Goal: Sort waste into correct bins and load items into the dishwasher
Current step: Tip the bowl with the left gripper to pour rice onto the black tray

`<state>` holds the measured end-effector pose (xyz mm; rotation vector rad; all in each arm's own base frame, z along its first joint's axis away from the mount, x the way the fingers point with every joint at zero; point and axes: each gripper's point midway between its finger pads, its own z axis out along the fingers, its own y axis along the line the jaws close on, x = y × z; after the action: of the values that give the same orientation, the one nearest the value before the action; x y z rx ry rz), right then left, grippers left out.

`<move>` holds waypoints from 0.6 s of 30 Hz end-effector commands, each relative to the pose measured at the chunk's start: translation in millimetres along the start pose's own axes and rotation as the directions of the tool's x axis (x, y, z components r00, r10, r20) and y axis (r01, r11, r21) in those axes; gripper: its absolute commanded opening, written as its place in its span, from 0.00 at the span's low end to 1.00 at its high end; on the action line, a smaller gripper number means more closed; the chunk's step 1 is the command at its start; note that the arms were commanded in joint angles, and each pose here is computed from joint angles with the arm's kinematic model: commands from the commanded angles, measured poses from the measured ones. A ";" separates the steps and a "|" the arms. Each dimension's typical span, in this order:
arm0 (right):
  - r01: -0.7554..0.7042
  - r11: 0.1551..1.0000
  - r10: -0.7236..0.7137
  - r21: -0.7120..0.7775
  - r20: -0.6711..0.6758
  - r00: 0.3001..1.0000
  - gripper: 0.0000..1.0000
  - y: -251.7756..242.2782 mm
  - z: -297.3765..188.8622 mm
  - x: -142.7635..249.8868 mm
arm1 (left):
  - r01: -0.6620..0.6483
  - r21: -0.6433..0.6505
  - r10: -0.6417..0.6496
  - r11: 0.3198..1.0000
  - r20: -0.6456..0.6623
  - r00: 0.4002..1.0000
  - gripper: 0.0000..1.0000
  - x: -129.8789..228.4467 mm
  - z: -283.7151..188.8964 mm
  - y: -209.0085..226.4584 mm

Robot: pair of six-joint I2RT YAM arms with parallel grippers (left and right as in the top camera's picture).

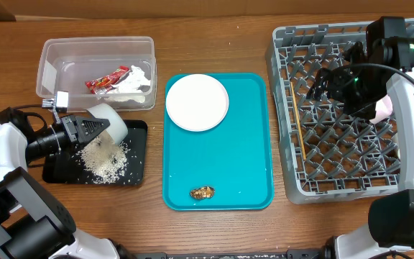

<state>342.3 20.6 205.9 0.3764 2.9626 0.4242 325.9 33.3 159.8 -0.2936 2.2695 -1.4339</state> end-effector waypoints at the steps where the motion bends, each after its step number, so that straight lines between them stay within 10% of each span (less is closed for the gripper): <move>1: 0.012 1.000 -0.012 0.006 0.028 1.000 1.00 0.9 -8.0 1.8 | -0.075 0.026 0.074 0.997 0.032 0.997 0.04 -1.7 -3.8 -10.9; 18: 0.011 1.000 -0.011 0.005 0.026 1.000 1.00 0.9 -7.9 2.2 | 0.001 0.012 -0.001 1.000 0.018 1.000 0.04 1.2 -3.9 -8.4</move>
<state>342.2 20.5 205.9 0.3766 2.9631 0.4237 320.7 29.0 162.3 -0.2805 2.2672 -1.4570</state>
